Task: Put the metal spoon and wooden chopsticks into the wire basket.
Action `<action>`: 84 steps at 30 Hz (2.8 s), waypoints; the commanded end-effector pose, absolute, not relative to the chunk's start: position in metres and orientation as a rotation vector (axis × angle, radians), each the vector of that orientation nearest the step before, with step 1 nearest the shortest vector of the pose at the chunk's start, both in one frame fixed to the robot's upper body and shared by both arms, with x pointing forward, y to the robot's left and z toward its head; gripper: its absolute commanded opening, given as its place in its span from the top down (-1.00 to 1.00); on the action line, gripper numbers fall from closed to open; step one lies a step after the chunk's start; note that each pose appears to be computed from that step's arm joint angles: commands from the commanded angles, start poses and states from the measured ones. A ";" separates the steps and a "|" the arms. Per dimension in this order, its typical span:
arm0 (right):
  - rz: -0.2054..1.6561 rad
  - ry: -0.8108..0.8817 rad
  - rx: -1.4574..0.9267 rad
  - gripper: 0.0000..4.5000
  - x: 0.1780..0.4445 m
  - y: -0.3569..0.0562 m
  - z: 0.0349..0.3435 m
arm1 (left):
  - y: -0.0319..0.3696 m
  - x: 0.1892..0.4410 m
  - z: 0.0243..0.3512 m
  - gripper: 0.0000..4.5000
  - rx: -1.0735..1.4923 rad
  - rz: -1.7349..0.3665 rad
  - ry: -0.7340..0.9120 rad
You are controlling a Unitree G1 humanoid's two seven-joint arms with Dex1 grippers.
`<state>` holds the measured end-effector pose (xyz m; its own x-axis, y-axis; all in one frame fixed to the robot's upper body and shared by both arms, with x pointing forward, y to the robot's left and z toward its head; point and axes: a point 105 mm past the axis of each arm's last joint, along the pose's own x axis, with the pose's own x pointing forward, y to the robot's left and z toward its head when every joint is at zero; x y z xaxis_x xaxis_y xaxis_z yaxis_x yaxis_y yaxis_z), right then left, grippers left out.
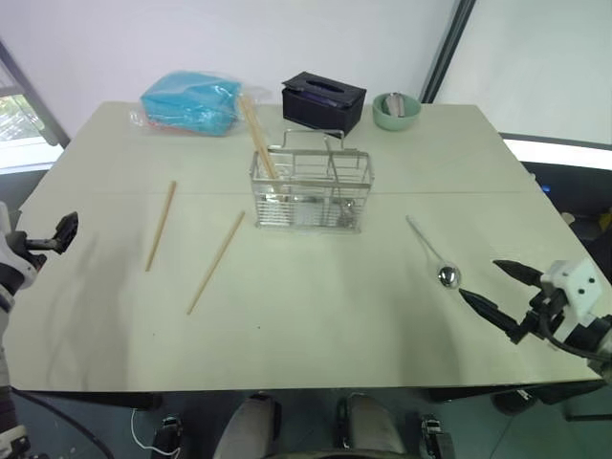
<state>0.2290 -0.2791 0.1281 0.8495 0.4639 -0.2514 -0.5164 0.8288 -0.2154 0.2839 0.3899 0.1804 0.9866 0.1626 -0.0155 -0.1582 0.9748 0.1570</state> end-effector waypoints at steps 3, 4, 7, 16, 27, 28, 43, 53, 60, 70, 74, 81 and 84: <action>0.525 0.165 -0.305 -1.00 0.228 -0.280 0.134 | 0.385 0.287 0.202 -0.99 0.171 0.152 -0.034; 0.525 0.165 -0.306 -1.00 0.228 -0.280 0.134 | 0.384 0.288 0.203 -0.99 0.171 0.150 -0.035; 0.523 0.164 -0.309 -1.00 0.228 -0.280 0.134 | 0.382 0.289 0.203 -0.99 0.170 0.141 -0.035; 0.519 0.160 -0.322 -1.00 0.231 -0.282 0.134 | 0.380 0.291 0.206 -0.99 0.175 0.135 -0.046; 0.437 0.087 -0.416 -1.00 0.265 -0.285 0.163 | 0.315 0.291 0.237 -0.99 0.147 -0.219 -0.086; 0.421 0.089 -0.417 -1.00 0.274 -0.286 0.168 | 0.296 0.287 0.243 -0.99 0.158 -0.317 -0.084; 0.505 0.343 -0.419 -1.00 0.348 -0.255 0.149 | 0.175 0.225 0.210 -0.99 0.370 -1.113 0.204; 0.451 0.494 -0.364 -1.00 0.367 -0.267 0.124 | 0.160 0.229 0.215 -0.99 0.391 -1.146 0.156; 0.420 0.573 -0.270 -0.89 0.369 -0.265 0.107 | 0.161 0.229 0.216 -1.00 0.390 -1.135 0.153; 0.416 0.579 -0.223 1.00 0.370 -0.256 0.108 | 0.161 0.236 0.224 -1.00 0.395 -1.120 0.124; 0.408 0.550 -0.234 1.00 0.370 -0.256 0.114 | 0.161 0.238 0.226 -1.00 0.397 -1.114 0.117; 0.567 0.143 -0.113 1.00 0.371 -0.222 0.209 | 0.168 0.255 0.245 -1.00 0.354 -1.032 0.040; 0.660 -0.056 0.013 1.00 0.364 -0.197 0.265 | 0.173 0.262 0.254 -1.00 0.337 -0.995 0.007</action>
<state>0.3734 -0.2059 0.2177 0.8128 0.5717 -0.1118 -0.5732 0.8191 0.0214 0.2608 0.1711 0.2443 0.5320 -0.8245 -0.1928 0.8381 0.4803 0.2587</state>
